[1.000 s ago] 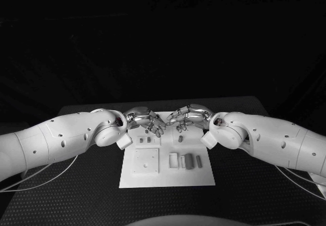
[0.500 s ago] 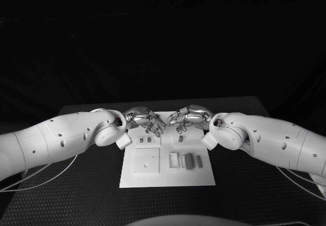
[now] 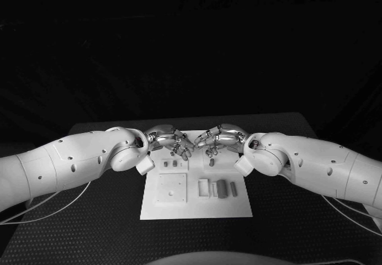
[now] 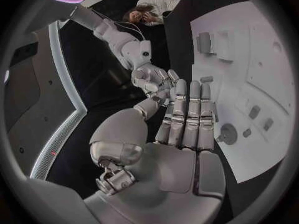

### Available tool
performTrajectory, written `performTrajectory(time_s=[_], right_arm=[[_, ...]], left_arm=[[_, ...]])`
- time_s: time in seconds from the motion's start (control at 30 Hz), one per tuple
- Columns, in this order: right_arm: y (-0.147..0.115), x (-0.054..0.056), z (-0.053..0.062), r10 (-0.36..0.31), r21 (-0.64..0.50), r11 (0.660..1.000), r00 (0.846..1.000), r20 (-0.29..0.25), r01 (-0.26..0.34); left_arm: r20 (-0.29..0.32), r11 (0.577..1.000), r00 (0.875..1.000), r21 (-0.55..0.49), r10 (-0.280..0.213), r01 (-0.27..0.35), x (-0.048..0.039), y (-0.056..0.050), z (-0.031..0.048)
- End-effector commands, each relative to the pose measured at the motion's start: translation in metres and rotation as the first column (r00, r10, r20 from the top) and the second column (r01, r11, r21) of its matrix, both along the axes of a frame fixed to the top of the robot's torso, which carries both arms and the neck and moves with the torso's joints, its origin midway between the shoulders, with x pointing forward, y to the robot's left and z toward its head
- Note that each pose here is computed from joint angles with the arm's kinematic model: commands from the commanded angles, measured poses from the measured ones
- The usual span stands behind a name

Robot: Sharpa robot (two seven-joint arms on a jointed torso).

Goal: Assemble the parts on the task board

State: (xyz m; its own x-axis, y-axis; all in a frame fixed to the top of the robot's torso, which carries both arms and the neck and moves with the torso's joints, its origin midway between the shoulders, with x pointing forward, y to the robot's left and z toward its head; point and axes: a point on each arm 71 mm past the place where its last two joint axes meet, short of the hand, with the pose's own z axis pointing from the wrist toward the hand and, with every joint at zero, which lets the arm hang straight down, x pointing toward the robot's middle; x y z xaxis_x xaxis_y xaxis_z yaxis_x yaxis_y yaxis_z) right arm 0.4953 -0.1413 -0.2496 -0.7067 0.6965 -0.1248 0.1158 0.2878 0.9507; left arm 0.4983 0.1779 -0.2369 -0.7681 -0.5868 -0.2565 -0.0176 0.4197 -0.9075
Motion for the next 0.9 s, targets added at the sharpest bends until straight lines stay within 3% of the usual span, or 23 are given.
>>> performTrajectory(time_s=[0.03, 0.53, 0.9], right_arm=[[0.0017, -0.0011, -0.0006, 0.022, 0.002, 1.000, 1.000, -0.001, -0.022], [0.0063, -0.0046, 0.0003, 0.039, 0.028, 0.999, 0.999, -0.002, -0.039], [0.0082, -0.0034, 0.0018, 0.006, 0.032, 0.999, 1.000, 0.023, -0.006]], left_arm=[[0.002, 1.000, 1.000, -0.018, -0.019, 0.019, -0.0012, -0.0024, 0.0012], [0.002, 1.000, 1.000, -0.021, -0.011, 0.011, -0.0010, -0.0024, 0.0014], [-0.003, 1.000, 1.000, -0.021, -0.014, 0.014, -0.0014, -0.0024, 0.0011]])
